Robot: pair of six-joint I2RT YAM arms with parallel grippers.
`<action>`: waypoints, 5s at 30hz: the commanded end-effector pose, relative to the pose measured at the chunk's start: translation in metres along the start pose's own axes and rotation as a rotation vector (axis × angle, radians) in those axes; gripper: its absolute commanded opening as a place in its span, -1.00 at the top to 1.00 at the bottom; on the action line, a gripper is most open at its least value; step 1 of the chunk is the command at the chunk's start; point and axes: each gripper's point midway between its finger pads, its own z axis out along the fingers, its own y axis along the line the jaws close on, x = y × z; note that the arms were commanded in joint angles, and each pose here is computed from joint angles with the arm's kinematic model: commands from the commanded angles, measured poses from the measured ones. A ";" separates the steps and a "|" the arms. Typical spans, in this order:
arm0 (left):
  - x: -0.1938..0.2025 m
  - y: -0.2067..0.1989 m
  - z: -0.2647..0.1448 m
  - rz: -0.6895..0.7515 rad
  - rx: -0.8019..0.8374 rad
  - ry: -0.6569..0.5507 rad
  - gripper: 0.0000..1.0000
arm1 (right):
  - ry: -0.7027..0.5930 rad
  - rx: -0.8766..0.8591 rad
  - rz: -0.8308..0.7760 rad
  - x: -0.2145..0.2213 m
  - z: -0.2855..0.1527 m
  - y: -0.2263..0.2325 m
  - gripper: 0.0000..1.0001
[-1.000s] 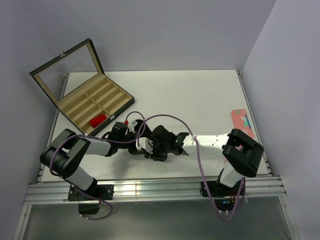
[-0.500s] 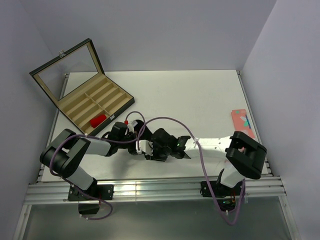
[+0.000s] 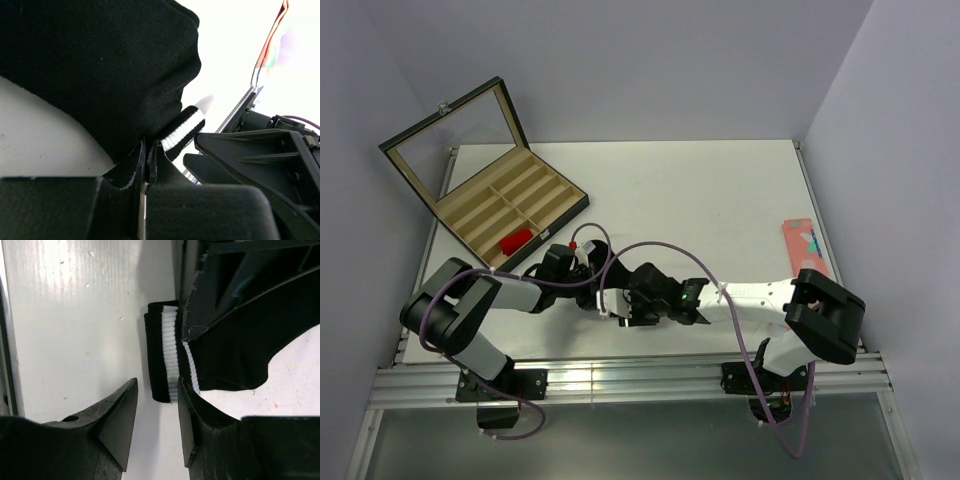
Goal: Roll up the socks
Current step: Roll the sock at the center of the board.
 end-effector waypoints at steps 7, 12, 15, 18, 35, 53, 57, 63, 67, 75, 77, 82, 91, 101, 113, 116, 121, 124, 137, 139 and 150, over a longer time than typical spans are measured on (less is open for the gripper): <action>0.030 0.040 -0.004 -0.035 -0.127 0.082 0.99 | 0.016 0.033 -0.067 -0.007 0.009 -0.004 0.10; 0.031 0.041 -0.003 -0.032 -0.122 0.086 0.99 | 0.025 0.066 -0.079 -0.009 0.013 -0.011 0.10; 0.032 0.040 -0.003 -0.032 -0.120 0.087 0.99 | 0.009 0.089 -0.089 -0.013 0.012 -0.015 0.09; 0.033 0.041 -0.003 -0.028 -0.125 0.089 0.99 | 0.003 0.104 -0.094 -0.015 0.008 -0.018 0.08; 0.037 0.034 -0.003 -0.009 -0.100 0.099 0.99 | 0.030 0.080 -0.136 -0.007 0.011 -0.009 0.03; 0.052 0.012 0.004 0.037 -0.036 0.145 0.99 | 0.061 0.030 -0.119 -0.005 0.003 0.000 0.24; 0.059 -0.004 0.012 0.061 -0.011 0.154 0.99 | 0.058 -0.027 -0.092 -0.005 -0.014 0.012 0.29; 0.061 -0.024 0.028 0.047 0.017 0.093 0.99 | 0.061 -0.128 -0.030 0.000 -0.039 0.037 0.31; 0.052 -0.030 0.037 0.045 -0.015 0.005 0.99 | 0.090 -0.227 -0.002 0.012 -0.046 0.057 0.31; 0.025 -0.038 0.042 0.015 -0.045 -0.173 0.99 | 0.141 -0.373 0.131 0.032 -0.040 0.057 0.37; 0.024 -0.038 0.045 0.010 -0.051 -0.169 0.99 | 0.139 -0.364 0.139 0.036 -0.036 0.052 0.36; 0.032 -0.028 0.053 0.000 -0.077 -0.115 0.99 | 0.120 -0.292 0.139 0.040 -0.032 0.040 0.19; 0.041 -0.016 0.057 -0.022 -0.124 -0.068 0.99 | 0.092 -0.140 0.127 0.033 -0.043 0.016 0.01; 0.046 -0.017 0.054 -0.050 -0.117 -0.048 0.99 | 0.139 -0.103 0.100 0.048 -0.039 0.021 -0.04; 0.048 -0.025 0.053 -0.075 -0.068 -0.047 0.99 | 0.161 -0.114 0.105 0.056 -0.029 0.026 -0.01; 0.049 -0.025 0.052 -0.088 -0.053 -0.046 0.99 | 0.138 -0.118 0.128 0.049 -0.027 0.021 0.13; 0.051 -0.025 0.047 -0.088 -0.015 -0.063 0.99 | 0.119 -0.227 0.217 0.046 -0.029 0.017 0.40; 0.051 -0.024 0.047 -0.076 -0.008 -0.068 0.99 | 0.120 -0.307 0.273 0.044 -0.032 0.015 0.63; 0.023 -0.030 0.018 0.079 0.050 -0.296 0.49 | 0.164 -0.589 0.478 0.043 -0.038 0.022 0.73; 0.019 -0.027 0.013 0.112 0.036 -0.329 0.38 | 0.181 -0.612 0.507 0.047 -0.036 0.023 0.72; 0.004 -0.044 -0.017 0.371 0.064 -0.465 0.21 | 0.285 -0.683 0.611 0.058 -0.023 0.028 0.70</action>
